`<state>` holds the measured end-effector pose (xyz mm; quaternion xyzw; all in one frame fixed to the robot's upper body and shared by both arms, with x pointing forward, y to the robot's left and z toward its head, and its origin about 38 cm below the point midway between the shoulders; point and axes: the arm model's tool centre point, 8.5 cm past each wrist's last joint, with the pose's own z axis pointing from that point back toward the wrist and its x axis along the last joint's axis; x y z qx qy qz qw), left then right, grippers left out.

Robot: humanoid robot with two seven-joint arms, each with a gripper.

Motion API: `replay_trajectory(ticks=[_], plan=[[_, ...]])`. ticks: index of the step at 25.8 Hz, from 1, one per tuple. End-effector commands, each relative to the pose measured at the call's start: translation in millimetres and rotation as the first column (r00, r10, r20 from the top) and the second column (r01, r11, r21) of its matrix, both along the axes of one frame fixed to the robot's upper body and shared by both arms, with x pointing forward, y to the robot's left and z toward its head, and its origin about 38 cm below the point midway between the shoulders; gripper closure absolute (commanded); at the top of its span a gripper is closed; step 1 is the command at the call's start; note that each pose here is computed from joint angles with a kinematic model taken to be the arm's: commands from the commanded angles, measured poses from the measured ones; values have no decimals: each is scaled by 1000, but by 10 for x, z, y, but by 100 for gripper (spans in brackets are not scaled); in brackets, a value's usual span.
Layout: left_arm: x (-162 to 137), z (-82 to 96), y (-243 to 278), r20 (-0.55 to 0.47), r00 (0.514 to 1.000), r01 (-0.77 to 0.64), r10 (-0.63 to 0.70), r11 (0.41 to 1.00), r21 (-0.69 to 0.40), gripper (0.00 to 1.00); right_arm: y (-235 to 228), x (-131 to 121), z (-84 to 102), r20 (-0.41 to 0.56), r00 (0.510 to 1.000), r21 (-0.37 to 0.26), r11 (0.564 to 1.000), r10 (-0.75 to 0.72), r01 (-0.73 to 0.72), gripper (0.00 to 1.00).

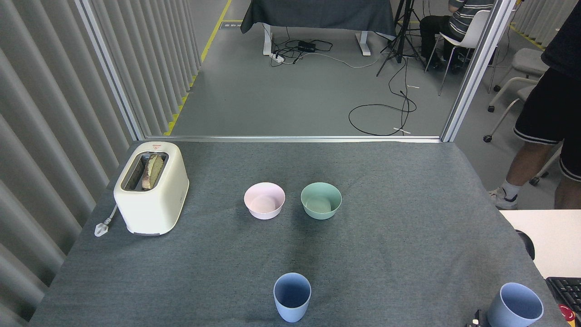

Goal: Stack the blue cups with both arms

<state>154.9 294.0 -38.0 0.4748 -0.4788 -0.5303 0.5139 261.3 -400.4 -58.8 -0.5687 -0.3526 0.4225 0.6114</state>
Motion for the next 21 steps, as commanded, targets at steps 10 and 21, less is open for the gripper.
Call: replay_trajectory(ticks=[10,21], plan=[[-2,8,6,2,1000,0,0,1000,2,0,-110,92,90,28,999,4,1000,-18,18,0],[-4,3,8,0,1000,-1,1,1000,3,0,-380,206,162,25,998,-25,998,-51,51,0]])
